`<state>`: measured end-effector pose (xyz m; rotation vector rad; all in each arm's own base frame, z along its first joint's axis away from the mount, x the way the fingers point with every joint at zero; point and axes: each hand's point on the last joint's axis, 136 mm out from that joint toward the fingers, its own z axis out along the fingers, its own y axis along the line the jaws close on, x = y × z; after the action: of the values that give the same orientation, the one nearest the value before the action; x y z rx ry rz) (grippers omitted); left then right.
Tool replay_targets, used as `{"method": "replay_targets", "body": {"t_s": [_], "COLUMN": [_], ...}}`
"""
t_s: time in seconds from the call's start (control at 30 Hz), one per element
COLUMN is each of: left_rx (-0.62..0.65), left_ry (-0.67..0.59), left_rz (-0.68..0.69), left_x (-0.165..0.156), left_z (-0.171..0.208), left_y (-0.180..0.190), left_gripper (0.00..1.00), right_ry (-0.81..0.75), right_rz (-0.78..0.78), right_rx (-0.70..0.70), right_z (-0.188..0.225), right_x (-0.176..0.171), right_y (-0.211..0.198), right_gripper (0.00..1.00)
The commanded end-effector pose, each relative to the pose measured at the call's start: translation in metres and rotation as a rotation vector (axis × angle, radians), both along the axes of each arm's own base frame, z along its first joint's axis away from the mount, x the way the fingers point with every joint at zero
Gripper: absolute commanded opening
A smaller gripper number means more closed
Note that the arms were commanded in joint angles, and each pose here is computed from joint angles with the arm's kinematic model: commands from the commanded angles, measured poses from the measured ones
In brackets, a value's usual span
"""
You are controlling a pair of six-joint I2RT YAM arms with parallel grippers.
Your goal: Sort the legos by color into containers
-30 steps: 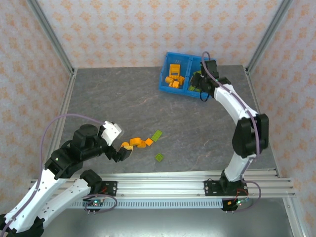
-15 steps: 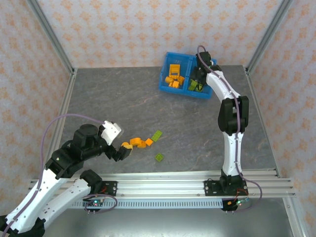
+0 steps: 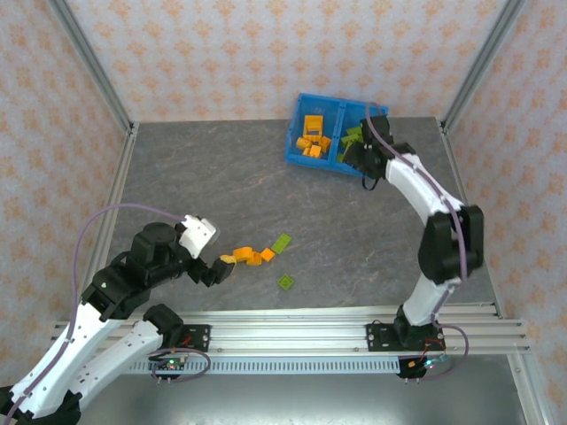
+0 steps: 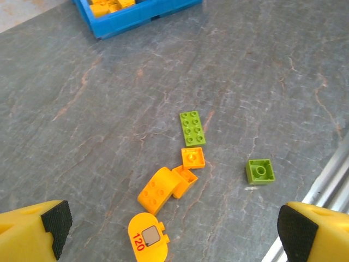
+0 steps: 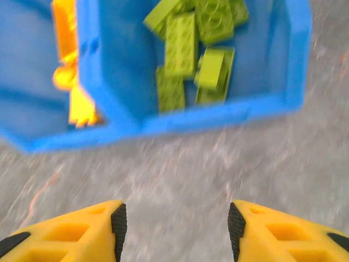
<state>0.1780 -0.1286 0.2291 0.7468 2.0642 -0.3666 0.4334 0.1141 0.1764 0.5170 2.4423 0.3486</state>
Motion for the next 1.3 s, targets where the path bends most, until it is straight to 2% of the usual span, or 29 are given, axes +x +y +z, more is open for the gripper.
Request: {"method": "replay_targets", "body": {"t_s": [0.0,0.17,0.3,0.43,0.57,0.73,1.07,1.17,1.27], "left_rx": [0.014,0.027,0.036,0.036,0.042,0.030,-0.008,-0.002,-0.002], "left_ry": [-0.044,-0.049,-0.044,-0.046,-0.045,-0.057,-0.062,-0.065,-0.064], "left_rz": [0.092,0.105,0.116,0.111,0.125,0.110,0.019,0.027,0.027], "left_x": [0.011,0.014,0.017,0.017,0.018,0.016,0.006,0.007,0.008], "left_z": [0.003,0.002,-0.001,-0.001,-0.002,0.001,0.004,0.004,0.003], "left_y": [0.014,0.016,0.018,0.017,0.020,0.018,0.005,0.006,0.006], "left_gripper": [1.00,1.00,1.00,1.00,1.00,1.00,1.00,1.00,1.00], "right_ry": [0.010,0.129,0.233,0.275,0.314,0.352,0.433,0.439,0.449], "right_rz": [0.009,0.043,0.071,0.110,0.157,0.220,0.220,0.213,0.209], "right_rx": [0.069,0.069,0.060,-0.024,-0.097,-0.102,-0.118,-0.123,-0.131], "right_z": [0.004,-0.026,-0.052,-0.074,-0.096,-0.116,-0.151,-0.157,-0.163], "right_x": [-0.049,-0.121,-0.149,-0.157,-0.154,-0.153,-0.164,-0.166,-0.168], "right_y": [0.030,0.068,0.097,0.127,0.157,0.191,0.199,0.196,0.193], "right_gripper": [0.55,0.64,0.67,0.76,0.76,0.76,0.76,0.72,0.61]}}
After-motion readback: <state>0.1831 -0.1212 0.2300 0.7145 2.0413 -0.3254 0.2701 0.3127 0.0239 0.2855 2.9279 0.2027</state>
